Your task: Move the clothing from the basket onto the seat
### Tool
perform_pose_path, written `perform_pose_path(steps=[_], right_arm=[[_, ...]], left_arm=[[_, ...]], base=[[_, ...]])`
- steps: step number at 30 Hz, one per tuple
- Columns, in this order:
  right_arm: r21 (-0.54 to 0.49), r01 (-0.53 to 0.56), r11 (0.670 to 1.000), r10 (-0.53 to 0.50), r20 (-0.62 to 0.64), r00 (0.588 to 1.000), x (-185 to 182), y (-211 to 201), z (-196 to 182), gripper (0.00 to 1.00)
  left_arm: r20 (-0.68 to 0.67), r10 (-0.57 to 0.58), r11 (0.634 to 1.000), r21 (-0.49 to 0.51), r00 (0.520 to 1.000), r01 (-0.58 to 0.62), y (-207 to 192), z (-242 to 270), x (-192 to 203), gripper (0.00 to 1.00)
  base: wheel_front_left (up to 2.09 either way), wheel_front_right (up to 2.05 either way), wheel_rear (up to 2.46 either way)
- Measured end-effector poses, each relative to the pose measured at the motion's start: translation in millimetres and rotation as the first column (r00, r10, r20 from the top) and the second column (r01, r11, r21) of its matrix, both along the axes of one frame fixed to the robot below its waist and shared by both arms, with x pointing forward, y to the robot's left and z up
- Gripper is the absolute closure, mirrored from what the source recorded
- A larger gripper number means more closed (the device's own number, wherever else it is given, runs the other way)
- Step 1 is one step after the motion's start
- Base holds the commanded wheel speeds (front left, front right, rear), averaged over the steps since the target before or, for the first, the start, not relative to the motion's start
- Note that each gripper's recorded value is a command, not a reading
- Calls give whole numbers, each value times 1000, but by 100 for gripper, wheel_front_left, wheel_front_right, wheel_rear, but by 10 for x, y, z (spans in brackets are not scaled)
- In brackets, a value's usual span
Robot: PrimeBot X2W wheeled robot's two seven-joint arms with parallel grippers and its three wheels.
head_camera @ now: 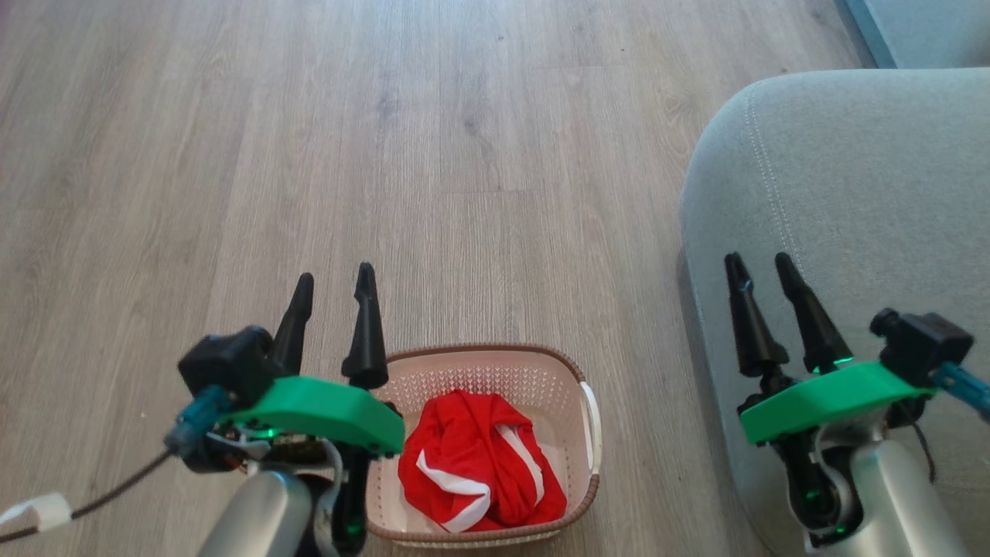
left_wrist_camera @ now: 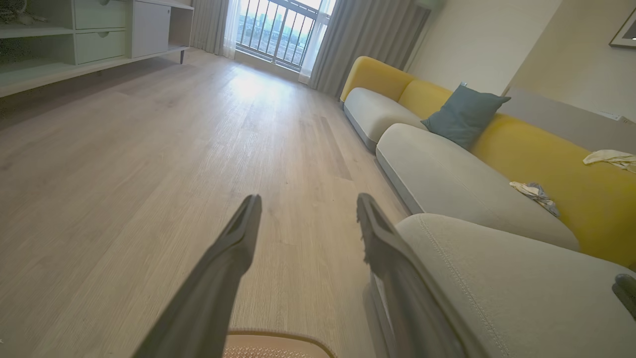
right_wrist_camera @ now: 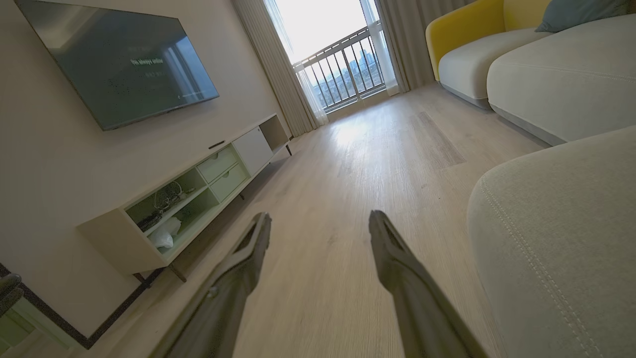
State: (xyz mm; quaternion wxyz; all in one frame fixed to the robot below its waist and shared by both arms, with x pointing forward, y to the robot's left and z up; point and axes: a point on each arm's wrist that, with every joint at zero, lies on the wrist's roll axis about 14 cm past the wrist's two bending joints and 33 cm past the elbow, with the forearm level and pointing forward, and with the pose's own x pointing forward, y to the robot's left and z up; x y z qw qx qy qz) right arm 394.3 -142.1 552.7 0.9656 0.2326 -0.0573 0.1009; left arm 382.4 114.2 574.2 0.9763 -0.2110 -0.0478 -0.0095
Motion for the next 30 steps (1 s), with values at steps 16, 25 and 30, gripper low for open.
perform_pose_path(steps=[16,25,30], right_arm=[[-148,-12,989,20,53,998,-13,117,26,0],[-193,-5,981,19,70,997,-3,145,2,0],[-190,17,982,-9,39,999,2,94,-119,0]], left_arm=[[132,90,976,187,987,-114,-63,258,-36,0],[145,19,991,128,989,-37,-169,270,-32,0],[97,-6,995,99,995,-4,-80,1,-38,0]], base=[[0,0,0],[0,0,0],[0,0,0]])
